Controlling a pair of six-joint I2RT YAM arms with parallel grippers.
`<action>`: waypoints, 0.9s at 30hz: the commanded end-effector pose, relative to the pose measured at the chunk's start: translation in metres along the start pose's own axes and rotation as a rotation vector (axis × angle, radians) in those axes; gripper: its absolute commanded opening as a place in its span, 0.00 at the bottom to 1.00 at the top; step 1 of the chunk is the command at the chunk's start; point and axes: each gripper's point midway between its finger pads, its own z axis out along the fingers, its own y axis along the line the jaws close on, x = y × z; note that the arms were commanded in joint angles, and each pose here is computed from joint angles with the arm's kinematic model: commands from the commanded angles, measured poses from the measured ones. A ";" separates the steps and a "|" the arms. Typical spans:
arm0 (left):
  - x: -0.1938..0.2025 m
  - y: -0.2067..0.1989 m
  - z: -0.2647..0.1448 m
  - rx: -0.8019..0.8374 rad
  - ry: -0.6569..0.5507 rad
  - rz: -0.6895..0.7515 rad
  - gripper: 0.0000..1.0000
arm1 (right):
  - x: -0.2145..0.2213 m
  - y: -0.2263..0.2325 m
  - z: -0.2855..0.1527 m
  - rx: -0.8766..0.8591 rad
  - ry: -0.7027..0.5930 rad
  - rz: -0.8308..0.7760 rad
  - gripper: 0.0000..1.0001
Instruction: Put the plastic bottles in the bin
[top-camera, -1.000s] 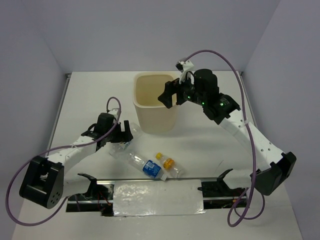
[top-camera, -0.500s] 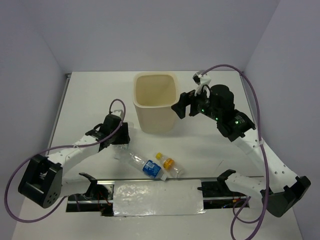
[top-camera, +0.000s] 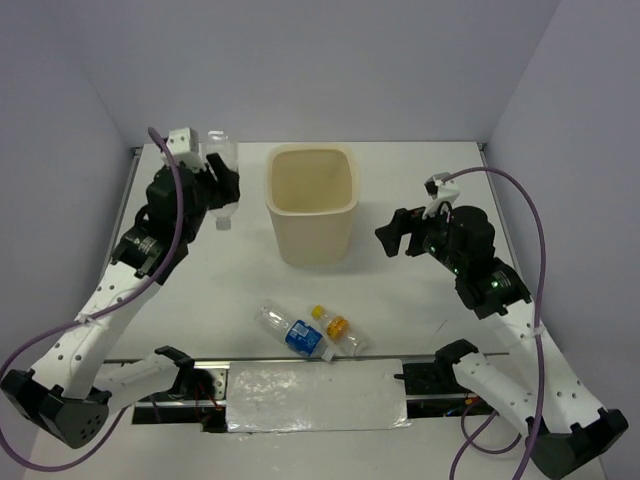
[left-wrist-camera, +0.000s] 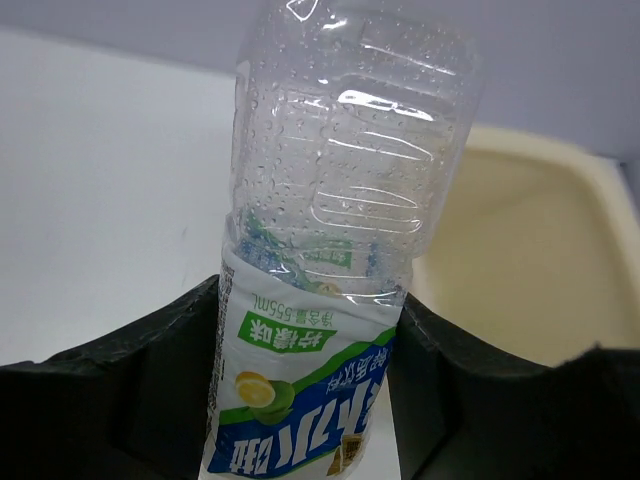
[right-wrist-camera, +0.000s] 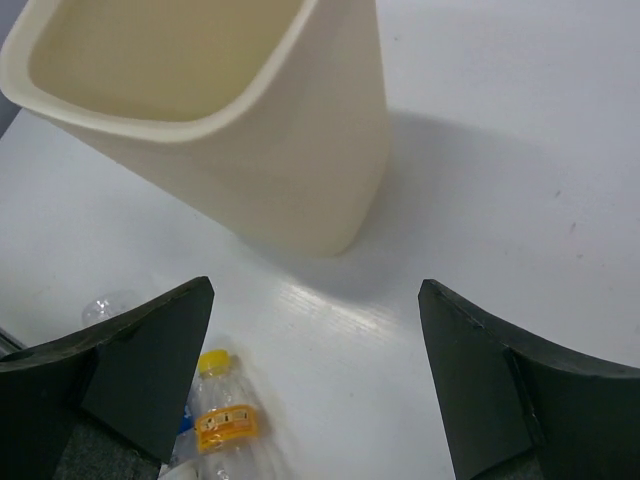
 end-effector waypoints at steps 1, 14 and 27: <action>-0.097 -0.063 -0.013 0.263 -0.268 0.089 0.68 | -0.011 -0.013 -0.016 0.060 -0.077 -0.008 0.91; -0.079 -0.221 0.029 0.804 -0.195 0.280 0.73 | 0.038 -0.023 -0.016 0.068 -0.022 0.018 0.92; -0.058 -0.218 0.012 0.848 -0.197 0.283 0.99 | 0.065 -0.026 0.004 0.058 0.045 0.023 0.93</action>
